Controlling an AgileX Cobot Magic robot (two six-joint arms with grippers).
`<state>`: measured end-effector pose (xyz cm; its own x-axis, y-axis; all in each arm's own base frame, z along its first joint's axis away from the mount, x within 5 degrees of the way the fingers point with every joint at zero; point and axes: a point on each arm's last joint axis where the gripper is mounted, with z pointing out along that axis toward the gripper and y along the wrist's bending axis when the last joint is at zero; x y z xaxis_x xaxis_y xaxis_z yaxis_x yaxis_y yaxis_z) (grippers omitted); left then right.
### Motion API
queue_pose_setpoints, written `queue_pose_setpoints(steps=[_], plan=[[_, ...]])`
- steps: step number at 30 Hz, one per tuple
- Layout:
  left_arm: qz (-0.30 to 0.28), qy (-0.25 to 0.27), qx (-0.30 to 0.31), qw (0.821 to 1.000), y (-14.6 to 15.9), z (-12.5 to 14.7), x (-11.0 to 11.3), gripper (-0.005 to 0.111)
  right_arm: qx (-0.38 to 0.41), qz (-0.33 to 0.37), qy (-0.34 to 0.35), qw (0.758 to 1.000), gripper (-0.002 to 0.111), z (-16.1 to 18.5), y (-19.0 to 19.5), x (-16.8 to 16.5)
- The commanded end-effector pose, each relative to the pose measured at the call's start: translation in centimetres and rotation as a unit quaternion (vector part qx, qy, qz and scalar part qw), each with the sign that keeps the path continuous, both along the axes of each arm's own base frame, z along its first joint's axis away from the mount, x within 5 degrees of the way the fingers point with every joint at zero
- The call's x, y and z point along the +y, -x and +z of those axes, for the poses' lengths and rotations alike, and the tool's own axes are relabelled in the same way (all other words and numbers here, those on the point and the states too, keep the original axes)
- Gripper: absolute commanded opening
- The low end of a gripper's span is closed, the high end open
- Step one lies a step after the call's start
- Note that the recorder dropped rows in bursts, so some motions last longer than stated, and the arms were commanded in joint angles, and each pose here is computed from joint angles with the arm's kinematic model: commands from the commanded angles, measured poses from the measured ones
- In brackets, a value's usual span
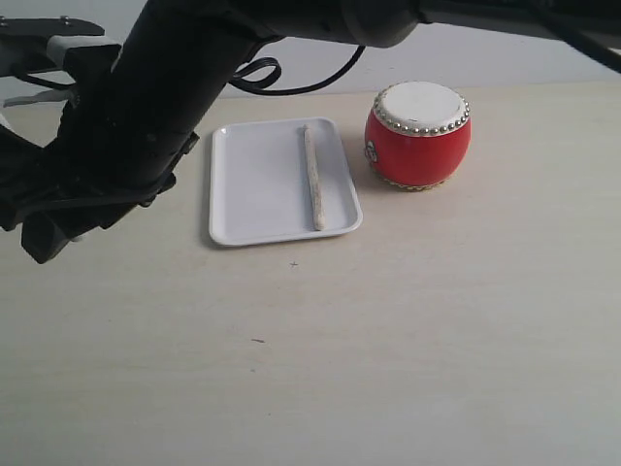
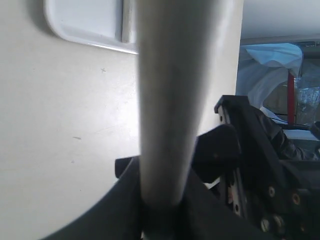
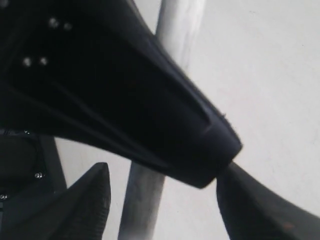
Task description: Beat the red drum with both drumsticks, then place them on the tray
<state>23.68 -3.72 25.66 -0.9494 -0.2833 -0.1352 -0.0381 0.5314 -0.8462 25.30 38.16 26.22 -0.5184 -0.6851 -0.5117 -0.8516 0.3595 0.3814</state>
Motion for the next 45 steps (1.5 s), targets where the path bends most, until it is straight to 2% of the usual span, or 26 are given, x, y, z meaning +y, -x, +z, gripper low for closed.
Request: queue_pose_setpoints(steps=[1,4,8,13,18,26,28,31,32,35,37,38,42,45], plan=[[-0.007,0.010,-0.002,1.000,0.1,0.1,-0.3,0.000,0.006,-0.011,-0.015,1.000,0.058,0.1,0.0,0.2],[-0.007,0.010,-0.002,1.000,0.1,0.1,-0.3,0.000,0.010,-0.014,-0.015,1.000,0.051,0.0,0.0,0.3],[-0.002,0.007,-0.004,1.000,0.0,0.0,-0.2,0.001,0.023,-0.024,-0.012,0.999,0.030,-0.2,0.0,0.3],[0.003,0.003,-0.007,1.000,-0.1,0.0,-0.2,0.013,0.039,-0.041,-0.008,0.998,0.001,-0.3,0.0,0.3],[0.007,0.000,-0.010,1.000,-0.2,0.0,-0.1,0.033,0.042,-0.046,-0.008,0.998,0.000,-0.3,0.0,0.3],[0.011,-0.005,-0.013,1.000,-0.3,-0.1,0.0,0.046,0.049,-0.064,-0.011,0.997,0.000,-0.2,-0.1,0.4],[0.014,-0.007,-0.014,1.000,-0.3,-0.1,0.0,0.054,0.053,-0.077,-0.006,0.996,0.000,-0.3,-0.2,0.3],[0.020,-0.012,-0.016,1.000,-0.4,-0.2,0.1,0.075,0.042,-0.145,0.033,0.988,0.000,-0.8,-1.7,-0.8],[0.018,-0.015,-0.017,1.000,-0.4,-0.2,0.1,0.077,0.041,-0.165,0.041,0.984,0.000,-0.9,-2.6,-1.5],[0.009,-0.031,-0.016,0.999,-0.2,-0.3,0.2,0.077,0.050,-0.209,0.046,0.976,0.000,-1.0,-5.2,-3.9],[0.001,-0.041,-0.019,0.999,0.0,-0.3,0.2,0.071,0.052,-0.233,0.046,0.970,0.000,-1.0,-6.9,-5.5],[-0.003,-0.049,-0.030,0.998,0.2,-0.1,0.3,0.060,0.053,-0.249,0.044,0.966,0.000,-1.0,-7.8,-6.3],[-0.016,-0.068,-0.066,0.995,0.7,0.6,0.3,0.003,0.081,-0.325,0.035,0.942,0.000,-1.4,-10.5,-8.9],[-0.027,-0.078,-0.096,0.992,1.1,1.2,0.2,0.001,0.108,-0.347,0.039,0.931,0.000,-2.5,-11.3,-9.5]])
